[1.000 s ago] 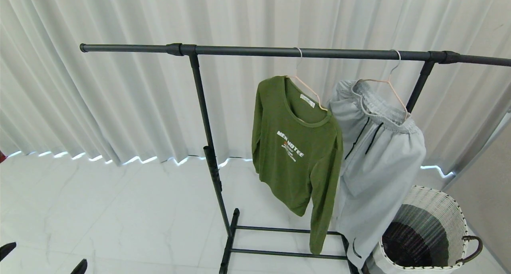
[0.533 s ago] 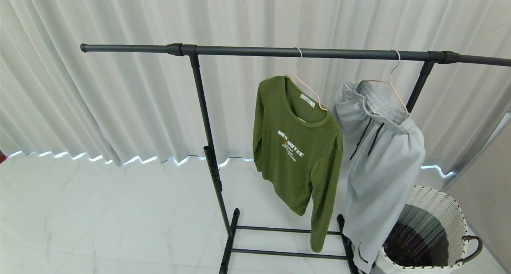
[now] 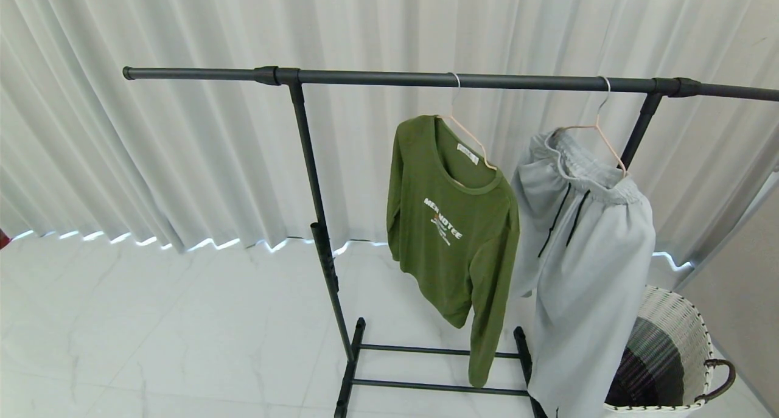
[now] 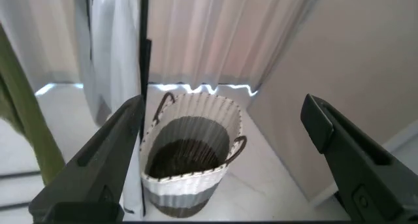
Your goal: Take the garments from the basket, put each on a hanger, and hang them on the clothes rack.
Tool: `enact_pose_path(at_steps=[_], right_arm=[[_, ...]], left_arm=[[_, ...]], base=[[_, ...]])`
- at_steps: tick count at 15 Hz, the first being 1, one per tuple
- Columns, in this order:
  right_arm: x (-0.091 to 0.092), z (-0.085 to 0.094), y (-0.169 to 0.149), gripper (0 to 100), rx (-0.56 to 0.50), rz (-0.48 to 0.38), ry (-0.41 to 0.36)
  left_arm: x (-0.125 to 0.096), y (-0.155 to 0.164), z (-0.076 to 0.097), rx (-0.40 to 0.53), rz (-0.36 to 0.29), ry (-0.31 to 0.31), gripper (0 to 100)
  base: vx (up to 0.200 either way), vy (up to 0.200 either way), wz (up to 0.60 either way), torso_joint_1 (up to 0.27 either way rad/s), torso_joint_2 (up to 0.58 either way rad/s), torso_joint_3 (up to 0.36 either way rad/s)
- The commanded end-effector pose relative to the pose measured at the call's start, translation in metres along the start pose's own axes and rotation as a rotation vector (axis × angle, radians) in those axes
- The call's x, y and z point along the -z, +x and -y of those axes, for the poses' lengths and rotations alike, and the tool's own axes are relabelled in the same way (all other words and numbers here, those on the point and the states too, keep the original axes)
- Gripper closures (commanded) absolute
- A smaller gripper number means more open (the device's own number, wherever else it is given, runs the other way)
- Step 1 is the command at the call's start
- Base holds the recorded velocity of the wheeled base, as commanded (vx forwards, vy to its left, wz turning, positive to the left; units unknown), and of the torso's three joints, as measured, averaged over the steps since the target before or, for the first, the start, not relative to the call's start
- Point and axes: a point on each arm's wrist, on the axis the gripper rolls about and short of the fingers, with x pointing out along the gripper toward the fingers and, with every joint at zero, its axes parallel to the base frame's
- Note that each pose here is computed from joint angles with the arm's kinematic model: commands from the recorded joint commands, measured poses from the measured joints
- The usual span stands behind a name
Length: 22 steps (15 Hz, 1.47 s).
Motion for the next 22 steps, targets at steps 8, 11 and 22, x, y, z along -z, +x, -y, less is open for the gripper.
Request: enact_pose_path(at_steps=[8,11,22], right_arm=[[0.0117,-0.0038,-0.0043,0,-0.203,-0.020,0.154],[0.0124,-0.0047,-0.0045,0,-0.244,-0.020,0.113],[0.0124,-0.0046,-0.0046,0,-0.241,-0.024,0.160]], left_arm=[[0.0005,0.0000,0.0000,0.004,-0.004,-0.011,0],[0.0005,0.0000,0.0000,0.004,-0.004,-0.011,0],[0.0005,0.0000,0.0000,0.004,-0.004,-0.011,0]], base=[[0.000,0.000,0.00,0.000,0.00,0.000],[0.000,0.000,0.00,0.000,0.00,0.000],[0.000,0.000,0.00,0.000,0.00,0.000]])
